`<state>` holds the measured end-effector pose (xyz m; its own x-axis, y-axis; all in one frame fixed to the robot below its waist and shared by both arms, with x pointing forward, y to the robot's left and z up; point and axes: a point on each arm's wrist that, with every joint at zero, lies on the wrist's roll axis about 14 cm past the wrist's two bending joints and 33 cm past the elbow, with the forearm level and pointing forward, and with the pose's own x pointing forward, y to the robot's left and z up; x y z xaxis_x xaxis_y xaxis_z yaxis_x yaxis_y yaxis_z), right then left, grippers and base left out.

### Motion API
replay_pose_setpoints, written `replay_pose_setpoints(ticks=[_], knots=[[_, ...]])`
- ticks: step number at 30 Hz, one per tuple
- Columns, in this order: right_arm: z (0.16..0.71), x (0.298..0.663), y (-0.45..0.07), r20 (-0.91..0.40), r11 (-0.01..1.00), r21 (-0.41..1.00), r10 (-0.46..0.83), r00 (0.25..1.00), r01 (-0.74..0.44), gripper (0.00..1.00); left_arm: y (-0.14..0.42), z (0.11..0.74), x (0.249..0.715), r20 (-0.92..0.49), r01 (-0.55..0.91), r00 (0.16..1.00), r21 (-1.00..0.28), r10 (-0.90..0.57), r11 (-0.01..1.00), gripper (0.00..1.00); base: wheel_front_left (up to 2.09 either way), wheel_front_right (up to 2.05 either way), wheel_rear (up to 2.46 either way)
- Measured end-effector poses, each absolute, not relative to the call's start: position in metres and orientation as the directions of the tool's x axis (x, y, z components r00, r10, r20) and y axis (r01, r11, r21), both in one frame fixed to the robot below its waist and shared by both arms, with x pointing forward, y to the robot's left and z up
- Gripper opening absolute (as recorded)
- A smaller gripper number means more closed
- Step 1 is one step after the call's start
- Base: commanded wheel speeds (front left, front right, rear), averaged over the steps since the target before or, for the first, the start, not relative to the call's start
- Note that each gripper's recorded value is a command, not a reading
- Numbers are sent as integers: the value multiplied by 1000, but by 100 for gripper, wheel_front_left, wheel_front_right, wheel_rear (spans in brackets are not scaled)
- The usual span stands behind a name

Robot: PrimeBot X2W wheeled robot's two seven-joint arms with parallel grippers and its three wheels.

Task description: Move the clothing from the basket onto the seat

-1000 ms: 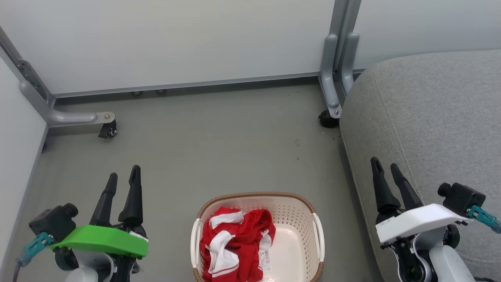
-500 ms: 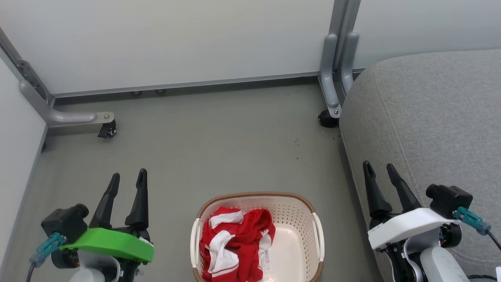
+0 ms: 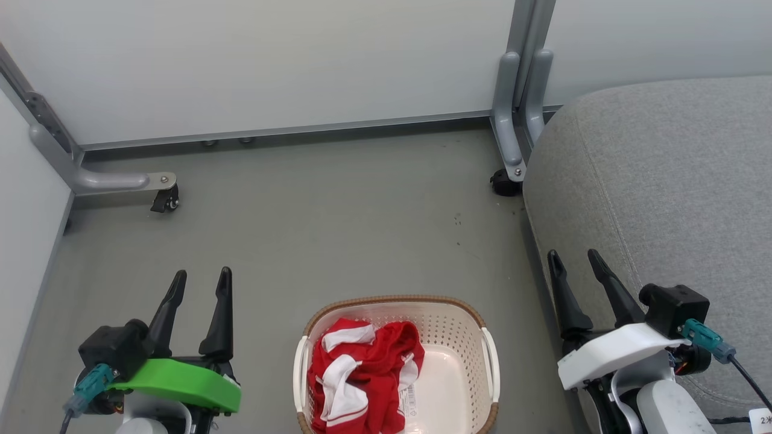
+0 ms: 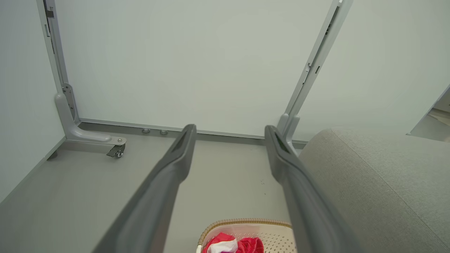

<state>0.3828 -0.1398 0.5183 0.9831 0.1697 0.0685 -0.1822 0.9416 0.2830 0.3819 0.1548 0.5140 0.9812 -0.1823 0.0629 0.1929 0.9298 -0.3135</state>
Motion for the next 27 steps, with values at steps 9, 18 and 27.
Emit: replay_pose_setpoints(ticks=[9,18,27], knots=[[519,382,-135,71,957,211,188,980,-199,100,154,511,381,62,201,979,-250,-192,947,100,0,0,0],[518,381,-133,66,968,151,195,979,-203,100,155,506,380,52,203,979,-198,-197,959,100,0,0,0],[517,379,-134,66,975,98,195,979,-201,100,154,500,377,44,209,978,-149,-204,966,100,0,0,0]])
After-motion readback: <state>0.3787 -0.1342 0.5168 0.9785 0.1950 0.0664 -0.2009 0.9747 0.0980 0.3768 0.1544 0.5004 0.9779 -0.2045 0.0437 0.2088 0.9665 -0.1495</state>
